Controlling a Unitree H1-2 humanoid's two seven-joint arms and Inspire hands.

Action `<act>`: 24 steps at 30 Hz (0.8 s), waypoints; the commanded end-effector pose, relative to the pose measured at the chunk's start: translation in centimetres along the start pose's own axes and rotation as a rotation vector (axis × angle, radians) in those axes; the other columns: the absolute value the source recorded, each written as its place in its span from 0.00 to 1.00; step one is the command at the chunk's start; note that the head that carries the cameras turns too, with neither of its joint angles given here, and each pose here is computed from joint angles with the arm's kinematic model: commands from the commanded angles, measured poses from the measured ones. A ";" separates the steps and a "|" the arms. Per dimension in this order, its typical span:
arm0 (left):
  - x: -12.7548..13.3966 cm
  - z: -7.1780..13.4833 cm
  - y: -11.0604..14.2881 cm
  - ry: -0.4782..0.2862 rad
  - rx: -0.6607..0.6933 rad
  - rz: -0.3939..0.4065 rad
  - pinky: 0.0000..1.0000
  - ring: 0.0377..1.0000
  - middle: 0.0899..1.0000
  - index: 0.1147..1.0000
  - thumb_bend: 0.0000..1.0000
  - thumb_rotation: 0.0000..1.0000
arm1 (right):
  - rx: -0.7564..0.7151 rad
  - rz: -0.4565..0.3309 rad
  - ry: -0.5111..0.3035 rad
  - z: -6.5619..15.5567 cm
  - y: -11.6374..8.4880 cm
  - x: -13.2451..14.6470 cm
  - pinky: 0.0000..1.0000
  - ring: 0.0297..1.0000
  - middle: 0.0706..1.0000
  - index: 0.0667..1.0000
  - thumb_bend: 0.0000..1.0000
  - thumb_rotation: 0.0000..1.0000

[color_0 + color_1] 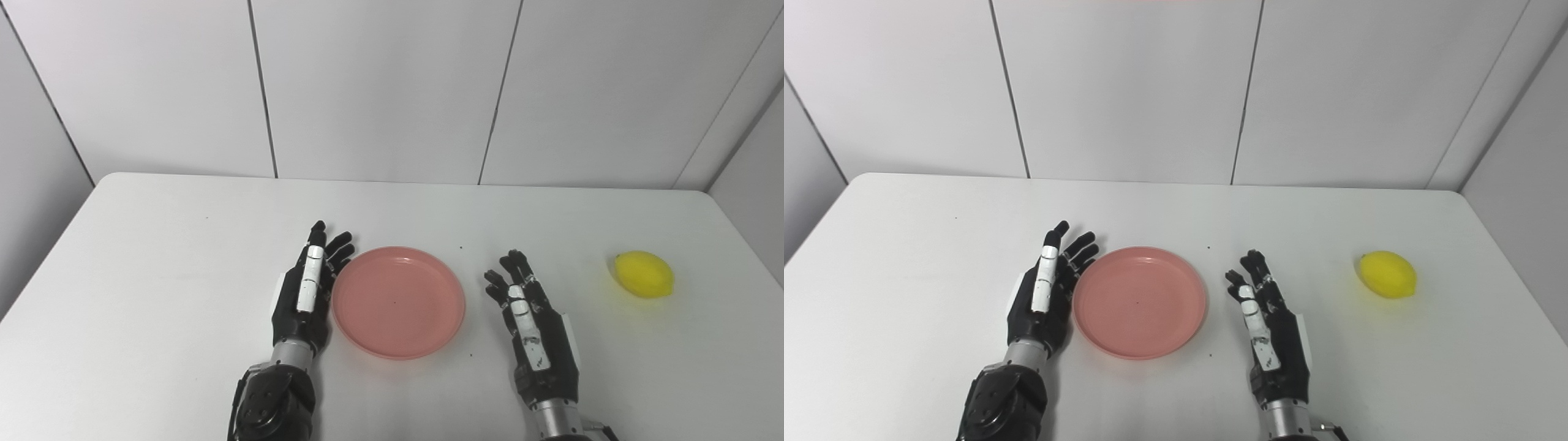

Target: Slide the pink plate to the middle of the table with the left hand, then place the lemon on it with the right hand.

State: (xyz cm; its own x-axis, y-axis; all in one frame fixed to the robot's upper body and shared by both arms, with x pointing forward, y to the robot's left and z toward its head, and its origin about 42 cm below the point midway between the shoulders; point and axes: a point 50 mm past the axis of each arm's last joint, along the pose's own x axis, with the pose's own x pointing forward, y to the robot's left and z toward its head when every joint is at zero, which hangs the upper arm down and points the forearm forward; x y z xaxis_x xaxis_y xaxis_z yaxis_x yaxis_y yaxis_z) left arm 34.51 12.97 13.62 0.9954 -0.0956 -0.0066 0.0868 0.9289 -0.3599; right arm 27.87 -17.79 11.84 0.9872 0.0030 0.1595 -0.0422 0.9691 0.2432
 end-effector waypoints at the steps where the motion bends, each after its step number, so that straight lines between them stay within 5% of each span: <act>1: 0.1 -0.2 -0.5 -0.004 -0.015 -0.019 0.87 0.83 0.80 0.94 0.75 0.79 | -0.027 -0.034 0.002 -1.0 0.0 -0.6 0.86 0.83 0.88 0.87 0.72 0.67; 14: 0.6 -0.4 0.5 0.005 -0.038 -0.017 0.89 0.83 0.80 0.93 0.74 0.80 | -0.145 -0.117 -0.109 1.9 -0.6 0.9 0.85 0.82 0.87 0.84 0.71 0.73; 24: 0.7 -0.5 1.0 0.009 -0.056 -0.021 0.92 0.85 0.82 0.95 0.73 0.79 | -0.325 -0.164 -0.177 4.2 -1.1 1.6 0.74 0.77 0.79 0.79 0.71 0.78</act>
State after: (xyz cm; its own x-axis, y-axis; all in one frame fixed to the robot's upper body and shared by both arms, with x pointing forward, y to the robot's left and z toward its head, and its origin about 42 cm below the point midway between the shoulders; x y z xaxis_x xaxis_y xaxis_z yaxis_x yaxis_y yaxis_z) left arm 35.06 13.66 13.16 0.9934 -0.1139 0.0117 0.1089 0.9082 -0.4042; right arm 28.14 -19.76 13.89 0.9555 -0.1680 0.2425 0.1789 0.9836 -0.0235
